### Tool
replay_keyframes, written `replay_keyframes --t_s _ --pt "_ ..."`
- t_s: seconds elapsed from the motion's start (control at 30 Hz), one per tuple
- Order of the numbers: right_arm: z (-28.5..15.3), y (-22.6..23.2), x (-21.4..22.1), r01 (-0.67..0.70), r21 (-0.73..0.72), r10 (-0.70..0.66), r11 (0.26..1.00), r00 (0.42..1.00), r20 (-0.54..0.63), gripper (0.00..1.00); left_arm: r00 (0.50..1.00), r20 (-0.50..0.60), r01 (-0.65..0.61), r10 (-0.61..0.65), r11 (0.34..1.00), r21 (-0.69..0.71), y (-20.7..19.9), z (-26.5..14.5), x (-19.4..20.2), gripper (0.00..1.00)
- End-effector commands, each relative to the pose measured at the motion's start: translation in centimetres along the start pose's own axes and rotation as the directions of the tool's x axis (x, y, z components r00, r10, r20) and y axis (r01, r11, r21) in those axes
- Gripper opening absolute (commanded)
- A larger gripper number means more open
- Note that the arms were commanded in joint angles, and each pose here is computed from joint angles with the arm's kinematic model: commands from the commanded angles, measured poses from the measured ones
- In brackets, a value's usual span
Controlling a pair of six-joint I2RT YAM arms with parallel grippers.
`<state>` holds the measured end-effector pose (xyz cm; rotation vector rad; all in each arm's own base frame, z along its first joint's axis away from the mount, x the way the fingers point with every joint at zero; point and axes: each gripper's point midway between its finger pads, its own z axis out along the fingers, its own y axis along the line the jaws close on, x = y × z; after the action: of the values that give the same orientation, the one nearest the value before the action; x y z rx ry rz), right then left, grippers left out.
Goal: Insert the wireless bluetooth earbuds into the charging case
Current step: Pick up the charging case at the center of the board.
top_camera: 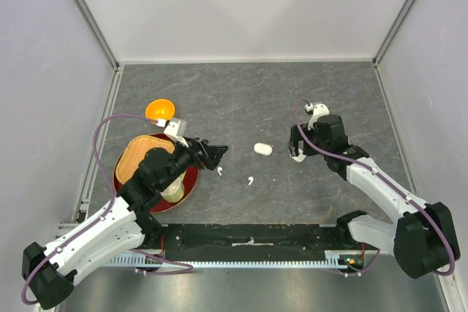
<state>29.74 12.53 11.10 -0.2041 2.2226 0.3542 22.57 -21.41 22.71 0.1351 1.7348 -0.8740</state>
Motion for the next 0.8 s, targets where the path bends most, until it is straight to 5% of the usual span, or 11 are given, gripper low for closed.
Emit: replay_keyframes --t_s 0.0,0.33,0.77 --pt "0.6 -1.6 -1.0 0.138 0.078 -0.142 0.987 0.989 0.049 0.93 0.996 0.063 -0.06 0.056 0.995 0.078 -1.7 -0.4 -2.1 0.94" --pt "1.9 0.4 1.7 0.24 -0.087 -0.245 0.967 0.969 -0.044 0.9 0.995 0.056 -0.089 0.084 0.991 0.097 -1.7 -0.3 -1.6 0.93" --pt "4.3 -1.8 3.9 0.222 0.007 -0.215 0.975 0.949 -0.231 0.81 0.991 0.056 -0.126 0.121 0.988 0.092 -1.4 -0.3 -1.2 0.94"
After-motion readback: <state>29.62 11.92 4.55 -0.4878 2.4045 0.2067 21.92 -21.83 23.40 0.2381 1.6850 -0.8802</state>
